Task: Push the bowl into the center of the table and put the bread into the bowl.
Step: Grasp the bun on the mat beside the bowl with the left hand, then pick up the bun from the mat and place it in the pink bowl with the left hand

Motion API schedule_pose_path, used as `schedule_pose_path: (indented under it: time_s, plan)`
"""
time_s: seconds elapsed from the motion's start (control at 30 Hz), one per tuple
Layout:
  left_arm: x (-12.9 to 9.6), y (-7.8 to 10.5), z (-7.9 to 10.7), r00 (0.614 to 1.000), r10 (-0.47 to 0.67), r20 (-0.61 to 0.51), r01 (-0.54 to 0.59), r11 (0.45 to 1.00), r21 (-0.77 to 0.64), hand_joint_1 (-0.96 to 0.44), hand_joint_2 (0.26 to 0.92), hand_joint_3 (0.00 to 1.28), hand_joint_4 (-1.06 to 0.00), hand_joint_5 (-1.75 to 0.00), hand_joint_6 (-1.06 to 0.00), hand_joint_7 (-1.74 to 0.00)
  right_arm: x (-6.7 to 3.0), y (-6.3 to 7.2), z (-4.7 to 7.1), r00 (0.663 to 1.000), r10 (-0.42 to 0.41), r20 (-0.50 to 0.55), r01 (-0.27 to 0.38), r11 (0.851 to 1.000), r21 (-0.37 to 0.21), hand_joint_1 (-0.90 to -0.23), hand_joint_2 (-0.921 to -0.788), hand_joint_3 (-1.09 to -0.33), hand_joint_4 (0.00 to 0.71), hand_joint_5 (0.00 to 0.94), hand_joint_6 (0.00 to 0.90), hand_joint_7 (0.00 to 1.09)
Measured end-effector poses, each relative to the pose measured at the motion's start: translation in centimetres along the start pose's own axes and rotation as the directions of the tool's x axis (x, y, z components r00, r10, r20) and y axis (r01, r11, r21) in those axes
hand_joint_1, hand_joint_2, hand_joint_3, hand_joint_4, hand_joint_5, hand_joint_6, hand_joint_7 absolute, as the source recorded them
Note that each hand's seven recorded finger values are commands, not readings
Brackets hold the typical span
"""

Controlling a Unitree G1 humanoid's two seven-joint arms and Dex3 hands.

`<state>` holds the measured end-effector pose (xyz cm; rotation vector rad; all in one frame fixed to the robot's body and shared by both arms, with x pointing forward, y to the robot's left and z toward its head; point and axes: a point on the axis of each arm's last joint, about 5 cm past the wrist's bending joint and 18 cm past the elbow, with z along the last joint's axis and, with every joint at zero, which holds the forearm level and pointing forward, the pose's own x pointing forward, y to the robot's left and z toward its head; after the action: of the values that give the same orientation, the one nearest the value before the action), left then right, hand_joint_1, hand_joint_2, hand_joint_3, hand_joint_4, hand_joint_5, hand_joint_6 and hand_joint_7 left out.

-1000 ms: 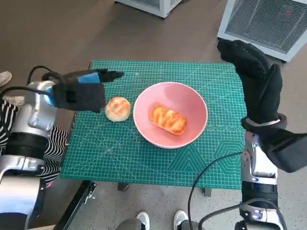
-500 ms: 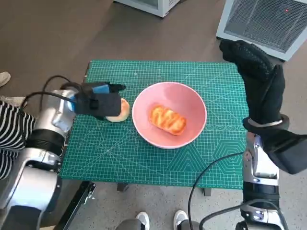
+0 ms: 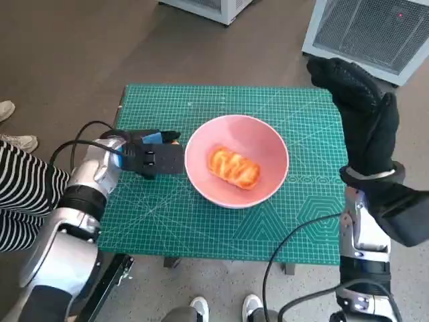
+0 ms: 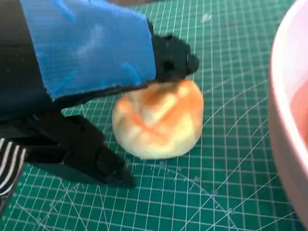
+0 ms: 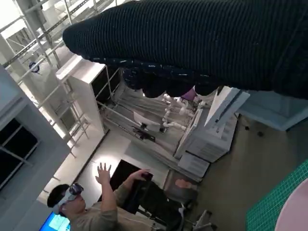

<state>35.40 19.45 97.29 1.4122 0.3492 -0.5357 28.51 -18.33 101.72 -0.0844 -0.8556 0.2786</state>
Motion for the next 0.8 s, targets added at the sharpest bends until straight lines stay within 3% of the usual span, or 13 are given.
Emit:
schedule_pose_path:
  time_s: [0.13, 0.27, 0.3, 0.33, 0.43, 0.5, 0.8]
  plan:
    - [0.11, -0.30, 0.00, 1.000, 0.009, -0.009, -0.009, 1.000, 0.010, 0.03, 0.785, 0.03, -0.23, -0.02, -0.37, -0.05, -0.19, 0.00, -0.02, 1.000, -0.001, -0.008, 0.001, 1.000, 0.000, -0.751, -0.921, -0.714, 0.188, 0.001, 0.001, 0.59]
    - [0.18, -0.47, 0.08, 0.999, 0.037, -0.009, -0.037, 0.999, 0.030, 0.01, 0.826, 0.03, -0.60, -0.11, -0.60, -0.10, -0.30, 0.01, -0.01, 1.000, -0.001, -0.012, 0.001, 1.000, 0.000, -0.751, -0.921, -0.713, 0.189, 0.001, 0.001, 0.59]
    - [0.19, -0.49, 0.10, 0.999, 0.048, -0.004, -0.048, 0.998, 0.036, 0.01, 0.830, 0.03, -0.64, -0.12, -0.62, -0.10, -0.30, 0.01, 0.01, 1.000, -0.001, -0.012, 0.001, 1.000, 0.000, -0.751, -0.921, -0.713, 0.189, 0.001, 0.001, 0.59]
    - [0.20, -0.51, 0.13, 0.998, 0.059, 0.000, -0.058, 0.997, 0.042, 0.00, 0.863, 0.05, -0.67, -0.49, -0.60, -0.50, -0.29, 0.01, 0.02, 1.000, -0.001, -0.013, 0.001, 1.000, 0.000, -0.751, -0.921, -0.714, 0.188, 0.001, 0.001, 0.59]
    - [0.19, -0.56, 0.20, 0.995, 0.094, 0.024, -0.096, 0.993, 0.072, 0.00, 0.901, 0.05, -0.70, -0.92, -0.61, -0.96, -0.27, 0.01, 0.09, 1.000, 0.000, -0.010, 0.000, 1.000, 0.000, -0.750, -0.921, -0.715, 0.188, 0.000, 0.000, 0.59]
    - [0.15, -0.55, 0.18, 0.993, 0.115, 0.038, -0.118, 0.989, 0.084, 0.00, 0.905, 0.05, -0.72, -1.01, -0.64, -1.05, -0.26, 0.02, 0.11, 1.000, 0.000, -0.010, 0.000, 1.000, 0.000, -0.750, -0.921, -0.715, 0.188, 0.000, 0.000, 0.59]
    - [-0.20, -0.12, -0.31, 0.985, 0.160, 0.071, -0.166, 0.982, 0.094, 0.00, 0.911, 0.03, -0.76, -1.12, -0.68, -1.08, -0.34, 0.01, 0.09, 1.000, 0.000, -0.016, 0.000, 1.000, 0.001, -0.750, -0.921, -0.713, 0.188, 0.000, 0.000, 0.59]
